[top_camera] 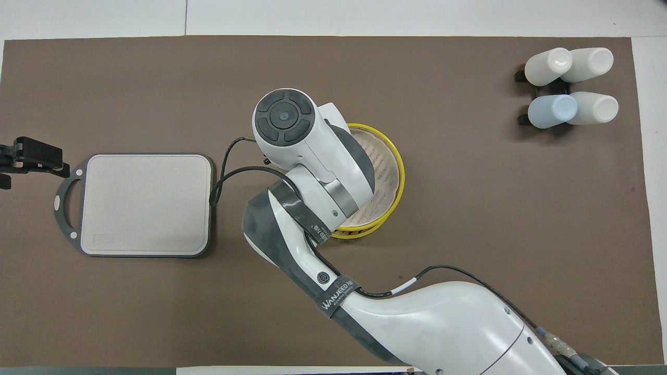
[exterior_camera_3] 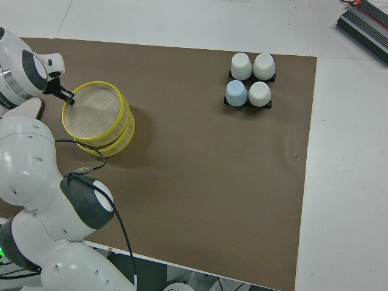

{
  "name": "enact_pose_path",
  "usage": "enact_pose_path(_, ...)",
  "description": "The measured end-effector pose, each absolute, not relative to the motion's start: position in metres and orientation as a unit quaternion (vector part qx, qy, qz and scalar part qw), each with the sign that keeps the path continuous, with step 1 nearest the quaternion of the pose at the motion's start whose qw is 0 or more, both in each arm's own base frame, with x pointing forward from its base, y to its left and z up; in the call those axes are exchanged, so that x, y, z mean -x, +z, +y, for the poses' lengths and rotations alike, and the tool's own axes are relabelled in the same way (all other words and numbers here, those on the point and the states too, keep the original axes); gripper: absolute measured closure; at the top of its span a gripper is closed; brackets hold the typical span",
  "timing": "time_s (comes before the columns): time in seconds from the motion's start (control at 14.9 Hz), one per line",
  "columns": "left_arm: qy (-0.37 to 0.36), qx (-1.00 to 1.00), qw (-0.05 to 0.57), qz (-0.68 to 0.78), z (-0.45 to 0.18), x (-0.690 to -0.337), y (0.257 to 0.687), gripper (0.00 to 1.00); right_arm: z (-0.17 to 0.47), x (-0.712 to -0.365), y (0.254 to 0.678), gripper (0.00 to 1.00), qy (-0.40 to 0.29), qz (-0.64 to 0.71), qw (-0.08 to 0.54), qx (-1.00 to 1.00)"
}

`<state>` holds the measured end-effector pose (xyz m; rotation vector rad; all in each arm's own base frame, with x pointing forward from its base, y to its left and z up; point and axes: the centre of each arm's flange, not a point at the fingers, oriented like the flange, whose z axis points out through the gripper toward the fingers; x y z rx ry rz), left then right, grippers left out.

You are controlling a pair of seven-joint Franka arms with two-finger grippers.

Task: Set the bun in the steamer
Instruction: 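Lower the lid onto the steamer with the right gripper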

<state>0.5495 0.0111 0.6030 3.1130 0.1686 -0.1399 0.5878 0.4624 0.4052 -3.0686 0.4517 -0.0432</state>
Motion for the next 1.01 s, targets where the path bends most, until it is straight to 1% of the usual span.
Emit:
enact_pose_path(0.34,-0.044,-0.997,0.011,0.057,0.014,-0.550,0.603,0.00,0.465,-0.582,0.396,0.92,-0.006,0.142,0.014,0.990)
enact_pose_path(1.01,-0.040,-0.998,0.011,0.055,0.012,-0.551,0.604,0.00,0.472,-0.571,0.391,0.92,-0.007,0.133,0.014,0.991)
